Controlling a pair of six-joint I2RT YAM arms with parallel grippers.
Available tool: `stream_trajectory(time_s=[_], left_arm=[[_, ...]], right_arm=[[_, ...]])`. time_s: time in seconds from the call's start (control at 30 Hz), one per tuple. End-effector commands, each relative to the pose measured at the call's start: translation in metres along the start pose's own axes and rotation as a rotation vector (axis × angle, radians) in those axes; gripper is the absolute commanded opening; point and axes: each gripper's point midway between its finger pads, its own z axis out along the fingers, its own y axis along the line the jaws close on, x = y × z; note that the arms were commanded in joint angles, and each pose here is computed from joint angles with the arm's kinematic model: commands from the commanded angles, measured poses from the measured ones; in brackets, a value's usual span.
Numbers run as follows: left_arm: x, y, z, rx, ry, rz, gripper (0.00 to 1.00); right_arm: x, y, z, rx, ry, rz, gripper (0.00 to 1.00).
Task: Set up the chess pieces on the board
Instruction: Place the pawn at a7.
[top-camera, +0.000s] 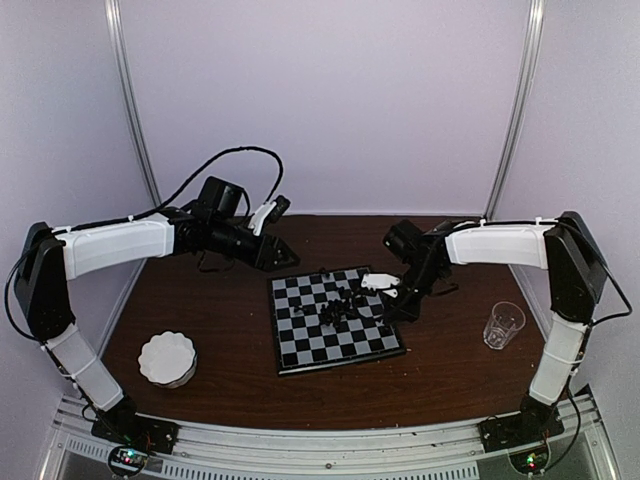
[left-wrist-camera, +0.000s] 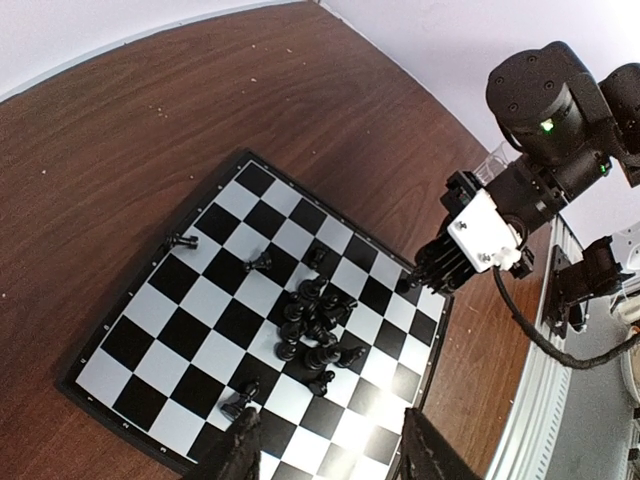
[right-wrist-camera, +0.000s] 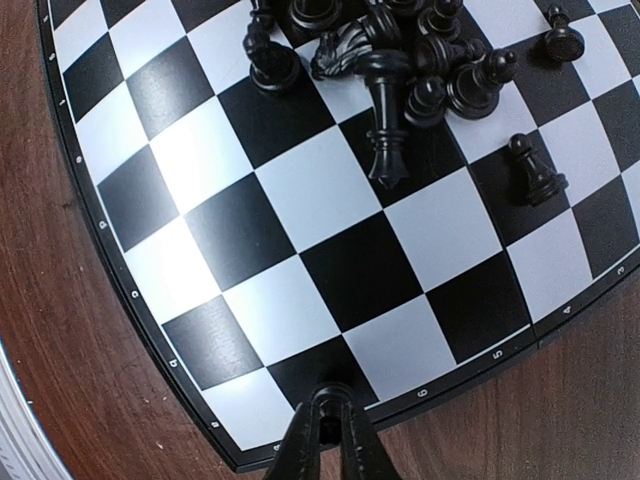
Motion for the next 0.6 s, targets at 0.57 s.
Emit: stream_trajectory(time_s=[0.57], left_arm=[[-0.0078, -0.0020, -0.0061, 0.008, -0.037, 0.011, 0.48]], right_arm=[[0.0012, 0.0082, 0.0121, -0.008, 0.042, -0.039, 0.19]])
